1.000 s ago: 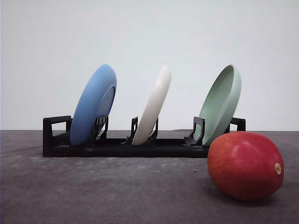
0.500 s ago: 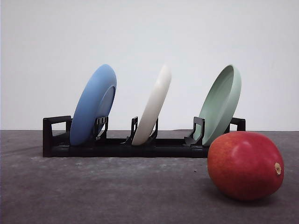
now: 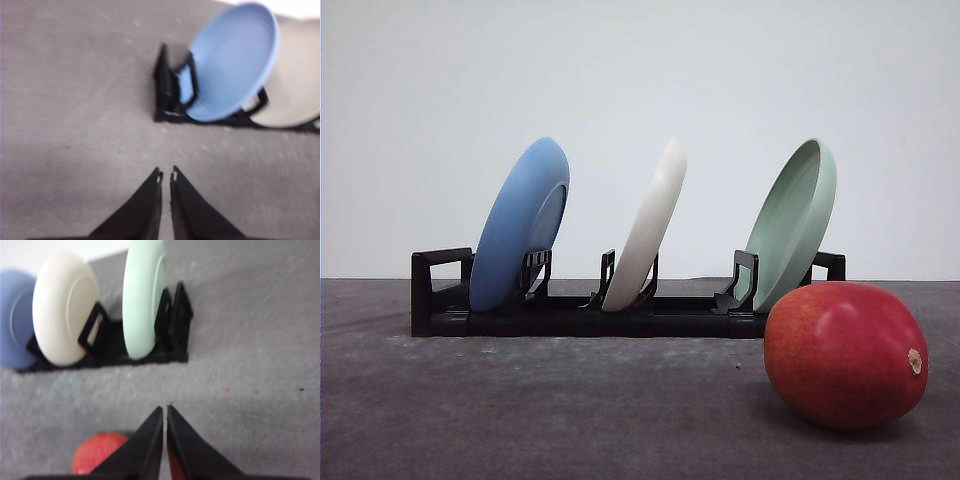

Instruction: Place pomegranate in white plate

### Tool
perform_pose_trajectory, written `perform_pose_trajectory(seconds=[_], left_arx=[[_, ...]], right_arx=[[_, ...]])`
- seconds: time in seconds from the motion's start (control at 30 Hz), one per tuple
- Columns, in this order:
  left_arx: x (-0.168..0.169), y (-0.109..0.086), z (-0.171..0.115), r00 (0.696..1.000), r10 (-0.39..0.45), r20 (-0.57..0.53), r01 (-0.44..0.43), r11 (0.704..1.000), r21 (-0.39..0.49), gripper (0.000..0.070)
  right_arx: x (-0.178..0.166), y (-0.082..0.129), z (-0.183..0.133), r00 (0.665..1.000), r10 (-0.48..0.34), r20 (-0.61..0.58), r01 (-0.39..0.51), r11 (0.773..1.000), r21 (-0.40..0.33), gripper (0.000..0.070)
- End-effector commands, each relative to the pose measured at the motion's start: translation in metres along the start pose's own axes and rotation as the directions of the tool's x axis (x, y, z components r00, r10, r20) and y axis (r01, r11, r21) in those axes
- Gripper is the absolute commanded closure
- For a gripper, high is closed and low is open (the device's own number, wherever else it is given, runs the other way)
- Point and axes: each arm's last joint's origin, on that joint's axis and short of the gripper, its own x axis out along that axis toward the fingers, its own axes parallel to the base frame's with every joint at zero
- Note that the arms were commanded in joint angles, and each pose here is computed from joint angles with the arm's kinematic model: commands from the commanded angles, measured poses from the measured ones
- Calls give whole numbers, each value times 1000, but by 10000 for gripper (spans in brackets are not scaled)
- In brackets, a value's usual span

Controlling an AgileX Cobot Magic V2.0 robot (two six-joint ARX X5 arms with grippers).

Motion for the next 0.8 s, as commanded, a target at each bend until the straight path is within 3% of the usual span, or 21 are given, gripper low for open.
perform_pose_trajectory(seconds=[0.0,0.33,0.4,0.47,0.53,0.77], left_arx=[[-1,-4,5,999,-36,13,35,998,50,690],[9,-22,11,986,-168,7,164,973,163,685],[9,-23,12,984,-178,18,172,968,183,600],[9,-23,13,982,-189,27,180,964,197,394],[8,-24,14,979,-200,35,188,961,203,262],[9,-30,18,948,-314,43,284,901,327,266]], right_arx=[[1,2,5,1000,19,-4,-19,997,-70,693],[9,17,9,990,139,-2,-136,961,-241,689],[8,18,10,989,145,8,-139,958,-252,608],[8,18,11,989,147,14,-138,956,-258,419],[8,18,11,989,147,16,-138,956,-258,308],[8,18,12,988,152,26,-140,956,-257,308]])
